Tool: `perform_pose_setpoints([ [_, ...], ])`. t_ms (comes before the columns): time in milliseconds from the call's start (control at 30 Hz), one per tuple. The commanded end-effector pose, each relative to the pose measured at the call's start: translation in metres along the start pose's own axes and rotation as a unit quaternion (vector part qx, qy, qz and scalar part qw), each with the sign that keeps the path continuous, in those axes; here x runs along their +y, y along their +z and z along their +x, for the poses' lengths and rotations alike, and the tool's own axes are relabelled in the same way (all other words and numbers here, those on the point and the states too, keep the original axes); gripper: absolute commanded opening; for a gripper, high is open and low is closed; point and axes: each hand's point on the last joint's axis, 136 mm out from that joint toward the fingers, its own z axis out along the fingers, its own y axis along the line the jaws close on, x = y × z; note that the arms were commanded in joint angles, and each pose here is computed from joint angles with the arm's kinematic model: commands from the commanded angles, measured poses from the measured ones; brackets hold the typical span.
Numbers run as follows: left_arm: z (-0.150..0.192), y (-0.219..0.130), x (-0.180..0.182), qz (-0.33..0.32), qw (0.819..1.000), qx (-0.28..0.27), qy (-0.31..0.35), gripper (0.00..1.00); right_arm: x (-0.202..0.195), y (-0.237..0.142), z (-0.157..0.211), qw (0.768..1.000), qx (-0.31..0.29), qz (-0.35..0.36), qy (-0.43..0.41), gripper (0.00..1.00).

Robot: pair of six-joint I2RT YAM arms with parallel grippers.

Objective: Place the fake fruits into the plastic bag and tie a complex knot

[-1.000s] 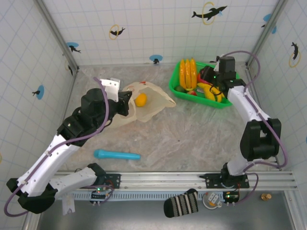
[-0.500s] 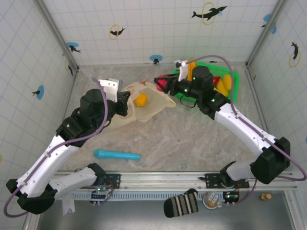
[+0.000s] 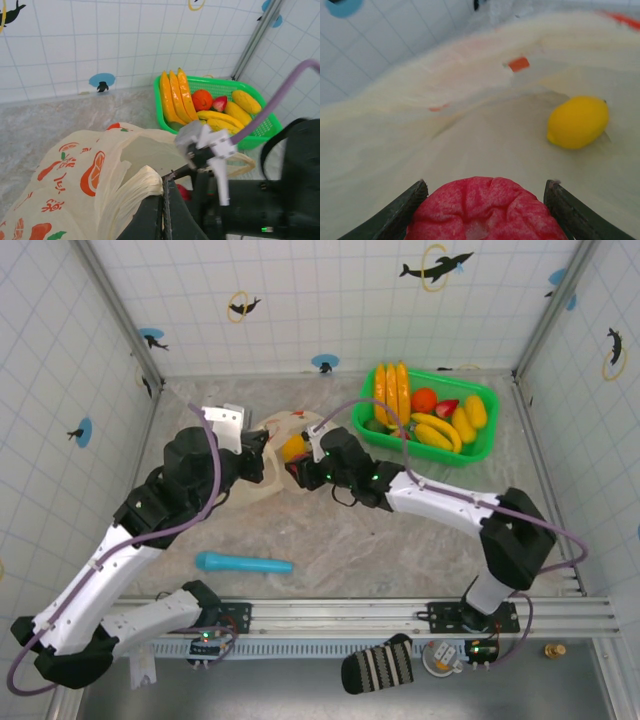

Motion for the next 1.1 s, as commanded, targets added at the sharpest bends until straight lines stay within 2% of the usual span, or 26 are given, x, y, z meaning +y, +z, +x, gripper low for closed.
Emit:
perform_pose_setpoints([
  [0, -0.010, -0.010, 0.002, -0.004, 1.000, -0.014, 0.008, 0.00, -0.008, 0.021, -0.024, 0.999, -0.032, 0.035, 0.017, 0.55],
  [267, -0.011, -0.012, 0.001, 0.003, 1.000, -0.020, 0.010, 0.00, 0.022, 0.078, -0.039, 0.998, -0.031, -0.034, 0.049, 0.60],
  [300, -0.011, -0.012, 0.000, 0.003, 1.000, -0.020, 0.011, 0.00, 0.026, 0.083, -0.039, 0.997, -0.028, -0.044, 0.053, 0.63],
  [367, -0.012, -0.012, 0.001, 0.002, 1.000, -0.021, 0.013, 0.00, 0.032, 0.092, -0.037, 0.996, -0.017, -0.059, 0.065, 0.79],
  [400, -0.012, -0.011, 0.001, 0.002, 1.000, -0.020, 0.013, 0.00, 0.032, 0.095, -0.035, 0.996, -0.011, -0.061, 0.068, 0.84],
  [500, -0.014, -0.011, 0.000, 0.002, 1.000, -0.022, 0.015, 0.00, 0.031, 0.095, -0.033, 0.996, -0.009, -0.060, 0.072, 0.89],
  [633, -0.013, -0.012, 0.002, -0.003, 1.000, -0.023, 0.018, 0.00, 0.026, 0.084, -0.034, 0.996, -0.016, -0.055, 0.065, 0.89],
  [933, -0.008, -0.009, 0.005, -0.010, 1.000, -0.016, 0.022, 0.00, 0.029, 0.038, -0.049, 0.995, -0.035, -0.077, 0.047, 0.78],
  [1067, -0.005, -0.010, 0.005, -0.009, 1.000, -0.014, 0.020, 0.00, 0.030, 0.014, -0.043, 0.994, -0.045, -0.088, 0.039, 0.75],
])
